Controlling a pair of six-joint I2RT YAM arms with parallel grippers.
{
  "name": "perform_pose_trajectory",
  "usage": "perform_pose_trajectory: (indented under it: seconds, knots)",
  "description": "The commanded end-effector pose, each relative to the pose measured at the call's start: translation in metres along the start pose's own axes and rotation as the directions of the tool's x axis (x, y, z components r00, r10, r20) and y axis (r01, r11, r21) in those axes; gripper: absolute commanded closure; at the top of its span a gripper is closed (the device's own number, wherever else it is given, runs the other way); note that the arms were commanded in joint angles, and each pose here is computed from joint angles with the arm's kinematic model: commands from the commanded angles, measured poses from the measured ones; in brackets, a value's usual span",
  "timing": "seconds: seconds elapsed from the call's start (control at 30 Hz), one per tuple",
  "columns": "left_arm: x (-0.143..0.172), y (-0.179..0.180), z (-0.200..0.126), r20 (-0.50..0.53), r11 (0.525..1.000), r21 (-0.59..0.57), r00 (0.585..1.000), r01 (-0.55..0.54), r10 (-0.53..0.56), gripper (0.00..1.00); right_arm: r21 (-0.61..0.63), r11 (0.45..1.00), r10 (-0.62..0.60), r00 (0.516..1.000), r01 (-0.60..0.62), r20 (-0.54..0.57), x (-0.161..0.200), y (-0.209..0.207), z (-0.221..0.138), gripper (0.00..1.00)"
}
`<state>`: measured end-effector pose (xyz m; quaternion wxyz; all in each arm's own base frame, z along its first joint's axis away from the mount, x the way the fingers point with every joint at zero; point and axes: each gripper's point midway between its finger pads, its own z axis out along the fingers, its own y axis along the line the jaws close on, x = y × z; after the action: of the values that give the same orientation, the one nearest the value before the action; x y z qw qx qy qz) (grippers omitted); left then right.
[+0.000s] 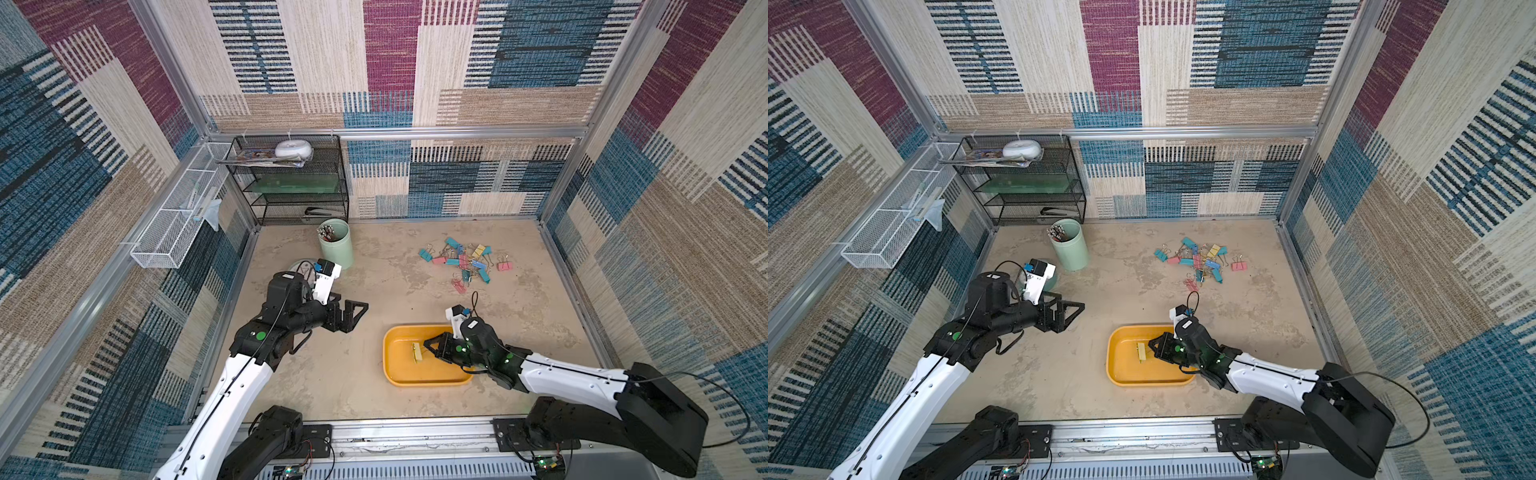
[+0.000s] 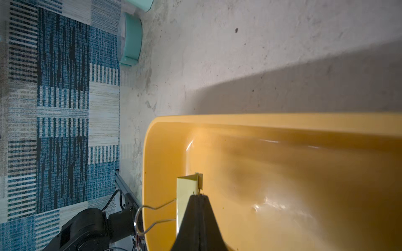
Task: Put the binder clips in the storage box
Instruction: Place the binder clip in the storage box.
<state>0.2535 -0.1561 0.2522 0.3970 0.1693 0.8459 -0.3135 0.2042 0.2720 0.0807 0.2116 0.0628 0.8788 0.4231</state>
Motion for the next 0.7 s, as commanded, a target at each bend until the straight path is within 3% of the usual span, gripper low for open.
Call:
perform_pose_trajectory:
  seconds: [0.0,0.67]
  knots:
    - [-0.002,0.000,0.000,0.009,1.000,0.001,1.000,-0.015,0.015,0.00,-0.038,0.999,0.002,0.995,0.002,0.099,-0.017,0.018,0.011,1.00]
    - [-0.002,0.001,0.001,0.009,1.000,-0.007,1.000,-0.015,0.015,0.01,0.030,0.997,-0.071,0.995,0.069,0.064,0.006,0.014,0.061,1.00]
